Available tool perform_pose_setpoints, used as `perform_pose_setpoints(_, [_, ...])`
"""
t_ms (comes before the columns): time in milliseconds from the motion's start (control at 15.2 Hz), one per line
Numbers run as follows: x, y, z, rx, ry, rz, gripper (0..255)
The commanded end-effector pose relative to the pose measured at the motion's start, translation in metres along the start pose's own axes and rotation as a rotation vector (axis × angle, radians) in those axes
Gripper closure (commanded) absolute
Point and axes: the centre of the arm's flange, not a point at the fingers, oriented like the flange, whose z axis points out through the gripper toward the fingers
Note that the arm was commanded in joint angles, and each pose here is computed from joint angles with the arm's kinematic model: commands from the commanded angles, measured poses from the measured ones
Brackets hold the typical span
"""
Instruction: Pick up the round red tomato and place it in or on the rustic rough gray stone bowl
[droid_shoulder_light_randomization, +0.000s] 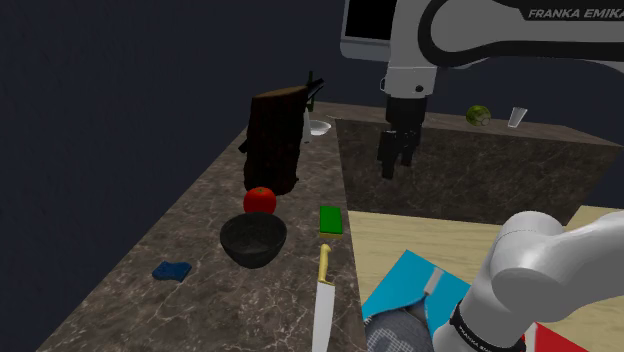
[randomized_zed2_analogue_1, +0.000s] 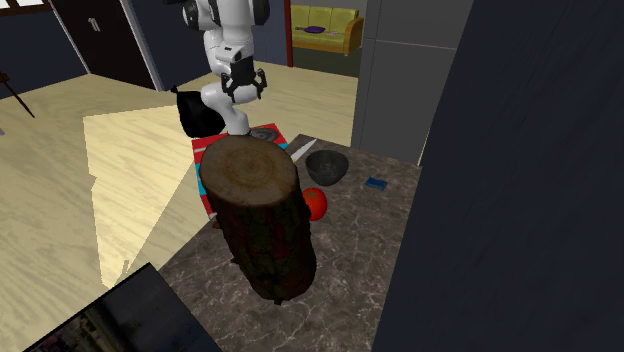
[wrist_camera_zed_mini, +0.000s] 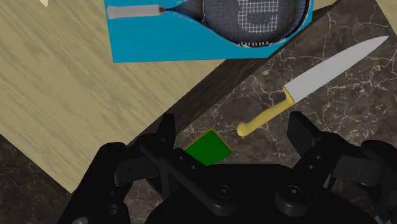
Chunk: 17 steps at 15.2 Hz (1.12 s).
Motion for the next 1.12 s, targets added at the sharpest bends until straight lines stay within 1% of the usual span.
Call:
perform_pose_setpoints(0, [0.0, 0.0, 0.0, 0.0, 0.0, 0.0, 0])
perform_pose_setpoints(528, [0.065, -0.009, 0.053, 0.037, 0.169, -0.066, 0])
perform_pose_setpoints(1056, [0.138, -0.025, 0.094, 0.074, 0.338, -0.132, 0])
